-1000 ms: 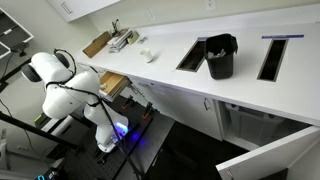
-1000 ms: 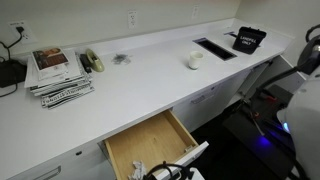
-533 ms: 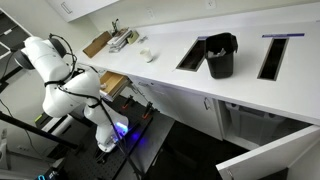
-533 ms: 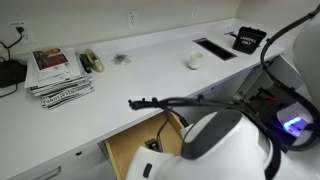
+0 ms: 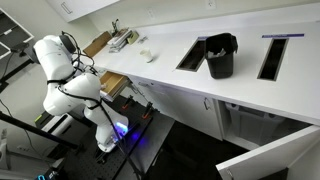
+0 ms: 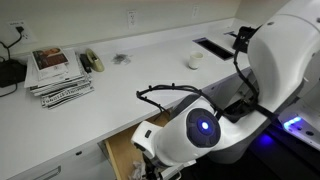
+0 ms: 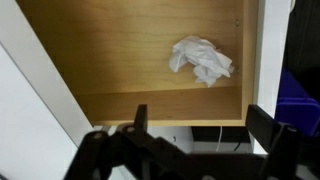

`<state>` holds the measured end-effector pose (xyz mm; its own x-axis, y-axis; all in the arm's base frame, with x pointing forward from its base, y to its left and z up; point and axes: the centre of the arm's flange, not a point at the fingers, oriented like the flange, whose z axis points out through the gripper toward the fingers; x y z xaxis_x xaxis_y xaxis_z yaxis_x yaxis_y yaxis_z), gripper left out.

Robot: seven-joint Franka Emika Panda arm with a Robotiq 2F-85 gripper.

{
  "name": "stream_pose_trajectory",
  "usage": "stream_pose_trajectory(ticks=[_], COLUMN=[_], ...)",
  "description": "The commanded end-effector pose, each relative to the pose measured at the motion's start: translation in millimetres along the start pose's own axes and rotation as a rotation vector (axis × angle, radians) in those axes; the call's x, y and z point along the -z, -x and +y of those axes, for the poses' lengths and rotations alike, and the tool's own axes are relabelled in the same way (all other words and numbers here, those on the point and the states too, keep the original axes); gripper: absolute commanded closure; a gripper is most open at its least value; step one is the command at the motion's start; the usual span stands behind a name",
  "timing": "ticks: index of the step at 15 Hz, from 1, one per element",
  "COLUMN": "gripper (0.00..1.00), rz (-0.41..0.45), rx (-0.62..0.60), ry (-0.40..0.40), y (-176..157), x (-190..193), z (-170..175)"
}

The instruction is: Open the second drawer from the right, take the paper out of the drawer and place it in the black bin on the counter then close the drawer

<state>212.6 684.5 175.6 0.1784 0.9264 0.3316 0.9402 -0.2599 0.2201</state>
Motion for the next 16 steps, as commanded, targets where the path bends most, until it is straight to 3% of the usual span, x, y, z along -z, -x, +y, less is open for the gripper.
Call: stream_pose_trajectory(ticks=[1,5,6,10,16], gripper=[0.00,0.00,0.00,0.00,0.00], rz=[0.031,0.045,0.028,-0.004,-0.055], rx=[-0.009,-0.014,-0.020,-0.008,-0.025], ry=[-0.014,-0.032,-0.001,0.005,-0.138], y=[7,13,9,7,10], x=[-10,-18,-22,-32,-58], z=[1,-2,1,40,77])
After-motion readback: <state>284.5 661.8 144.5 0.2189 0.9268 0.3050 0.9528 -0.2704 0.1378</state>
